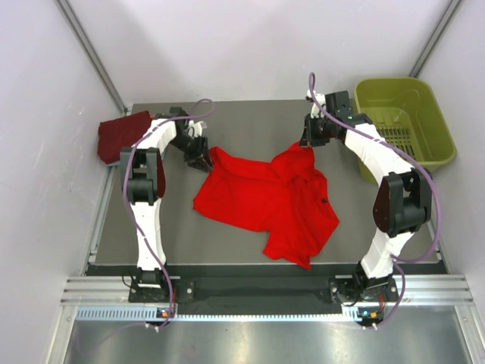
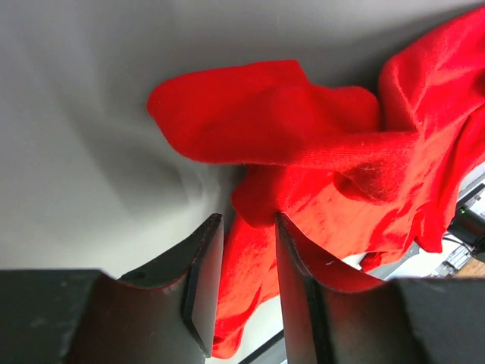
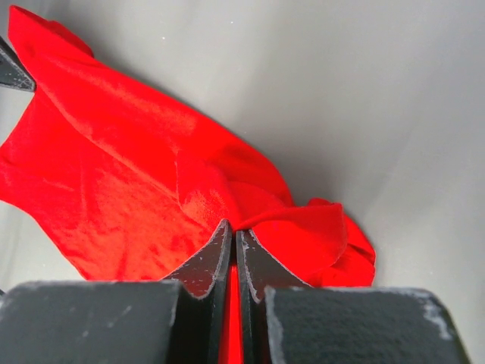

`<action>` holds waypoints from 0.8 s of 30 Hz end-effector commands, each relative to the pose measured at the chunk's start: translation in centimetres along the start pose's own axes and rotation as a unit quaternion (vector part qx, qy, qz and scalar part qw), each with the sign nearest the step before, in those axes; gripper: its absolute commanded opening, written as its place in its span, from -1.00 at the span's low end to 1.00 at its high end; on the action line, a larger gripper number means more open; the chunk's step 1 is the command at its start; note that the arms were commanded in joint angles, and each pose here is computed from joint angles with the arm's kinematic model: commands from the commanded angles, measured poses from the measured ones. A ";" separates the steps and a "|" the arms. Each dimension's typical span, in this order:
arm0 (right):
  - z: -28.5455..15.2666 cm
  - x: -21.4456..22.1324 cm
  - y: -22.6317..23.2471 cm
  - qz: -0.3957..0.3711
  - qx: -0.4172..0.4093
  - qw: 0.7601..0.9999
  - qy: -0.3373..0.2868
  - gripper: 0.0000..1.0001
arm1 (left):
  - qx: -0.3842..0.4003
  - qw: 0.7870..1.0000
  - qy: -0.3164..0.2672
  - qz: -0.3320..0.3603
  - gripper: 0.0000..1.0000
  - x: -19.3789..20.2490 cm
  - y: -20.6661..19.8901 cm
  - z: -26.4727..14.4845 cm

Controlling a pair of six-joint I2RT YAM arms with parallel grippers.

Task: Fold and stack the t-shirts
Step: Flatten the tshirt out

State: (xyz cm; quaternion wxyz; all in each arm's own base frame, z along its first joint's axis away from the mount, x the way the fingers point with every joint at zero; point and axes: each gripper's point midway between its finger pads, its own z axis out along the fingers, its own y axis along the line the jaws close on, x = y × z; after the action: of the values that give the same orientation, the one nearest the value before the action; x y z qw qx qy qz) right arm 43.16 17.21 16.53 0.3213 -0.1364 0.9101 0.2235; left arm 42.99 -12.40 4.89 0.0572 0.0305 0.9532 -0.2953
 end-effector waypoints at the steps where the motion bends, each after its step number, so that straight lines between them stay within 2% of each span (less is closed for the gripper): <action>1: -0.8 -2.8 0.2 -0.017 0.002 0.999 -0.042 -1.00 | 0.020 0.999 -0.033 0.020 -0.25 -1.9 -1.6 -1.2; 9: -0.2 -3.2 0.3 -0.017 0.001 0.999 -0.042 -1.00 | 0.028 0.999 -0.029 0.018 -0.39 -1.8 -1.8 -0.9; 24: 0.0 -3.3 0.3 -0.017 0.002 0.999 -0.043 -1.00 | 0.042 0.999 -0.016 0.012 -0.40 -1.3 -2.1 0.0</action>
State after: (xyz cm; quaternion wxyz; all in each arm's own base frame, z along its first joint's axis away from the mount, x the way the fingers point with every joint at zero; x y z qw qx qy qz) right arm 44.22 17.40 16.30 0.3274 -0.1364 0.9084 0.2214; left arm 43.28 -13.37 5.69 0.0611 0.0301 0.9458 -0.3175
